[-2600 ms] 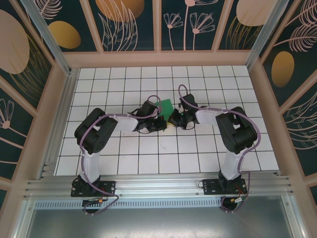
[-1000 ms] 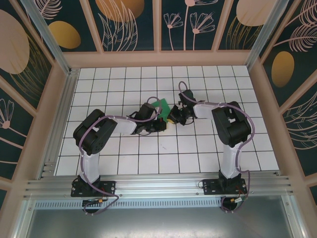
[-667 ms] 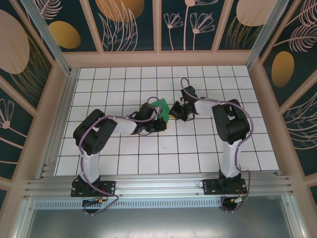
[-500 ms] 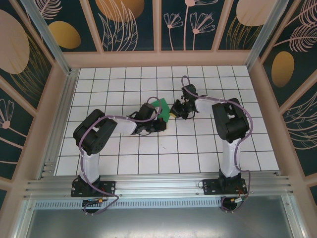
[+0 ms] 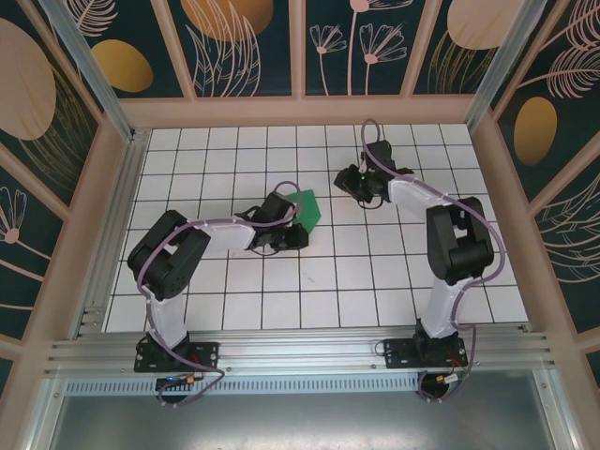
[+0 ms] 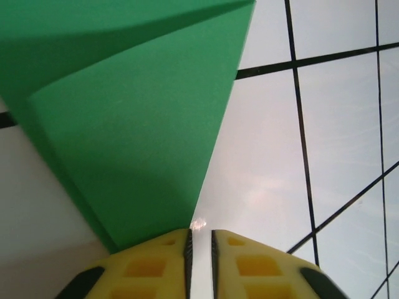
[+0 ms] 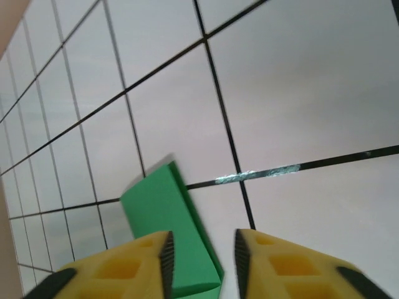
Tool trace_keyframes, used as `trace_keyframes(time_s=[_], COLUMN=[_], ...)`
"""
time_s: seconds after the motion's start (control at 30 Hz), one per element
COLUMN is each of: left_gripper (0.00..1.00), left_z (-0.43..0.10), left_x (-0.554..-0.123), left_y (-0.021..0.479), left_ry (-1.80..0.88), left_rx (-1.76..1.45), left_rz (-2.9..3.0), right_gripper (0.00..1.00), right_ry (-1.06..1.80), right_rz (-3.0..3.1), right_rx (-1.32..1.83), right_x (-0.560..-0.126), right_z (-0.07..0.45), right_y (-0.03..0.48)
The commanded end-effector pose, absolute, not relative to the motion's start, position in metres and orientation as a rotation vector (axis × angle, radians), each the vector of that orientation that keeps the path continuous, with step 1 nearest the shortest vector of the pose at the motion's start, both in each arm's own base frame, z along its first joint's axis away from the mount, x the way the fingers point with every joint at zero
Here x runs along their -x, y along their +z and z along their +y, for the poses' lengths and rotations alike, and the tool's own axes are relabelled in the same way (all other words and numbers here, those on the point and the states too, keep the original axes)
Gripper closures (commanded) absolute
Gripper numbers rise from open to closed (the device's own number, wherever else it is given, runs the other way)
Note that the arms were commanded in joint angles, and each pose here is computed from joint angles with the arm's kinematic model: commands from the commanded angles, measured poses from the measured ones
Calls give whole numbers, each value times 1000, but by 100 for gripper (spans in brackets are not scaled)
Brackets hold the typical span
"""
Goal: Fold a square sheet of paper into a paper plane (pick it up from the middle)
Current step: Third fold the triangle at the center of the table, then move the paper to the center of the table.
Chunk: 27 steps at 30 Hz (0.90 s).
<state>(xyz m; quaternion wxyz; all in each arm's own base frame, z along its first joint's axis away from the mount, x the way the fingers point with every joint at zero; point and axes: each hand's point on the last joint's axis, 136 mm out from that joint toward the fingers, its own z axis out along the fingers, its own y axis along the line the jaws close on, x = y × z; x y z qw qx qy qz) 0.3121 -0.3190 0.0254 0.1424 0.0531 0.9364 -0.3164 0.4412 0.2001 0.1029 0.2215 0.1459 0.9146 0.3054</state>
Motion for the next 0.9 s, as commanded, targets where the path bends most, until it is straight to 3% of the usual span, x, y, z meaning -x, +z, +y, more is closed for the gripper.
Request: trace_keyframes(time_s=[0.0,0.2,0.43,0.6,0.87], left_gripper=[71,59,57,50,44], left_z=[-301,-281,-277,-261,-235], left_x=[-316,-336,-348,-353,-352], left_y=[54,77,79,80,76], left_ry=[-827,-743,-771,-740,-712], left_rx=[-124,102,262,351,432], left_rz=[2650,2537,2474,2447,2441], right_gripper=[56,46,45,48,61], right_ry=[829,978,1158,1199,1342], right_rz=[2532,2619,2672,2698,2661], right_rx=[-292,-120,109,152,221], right_x=[-421,-395,-383,-387,-378], right_z=[199,222,270,283,294], right_y=[105,84,69,55,56])
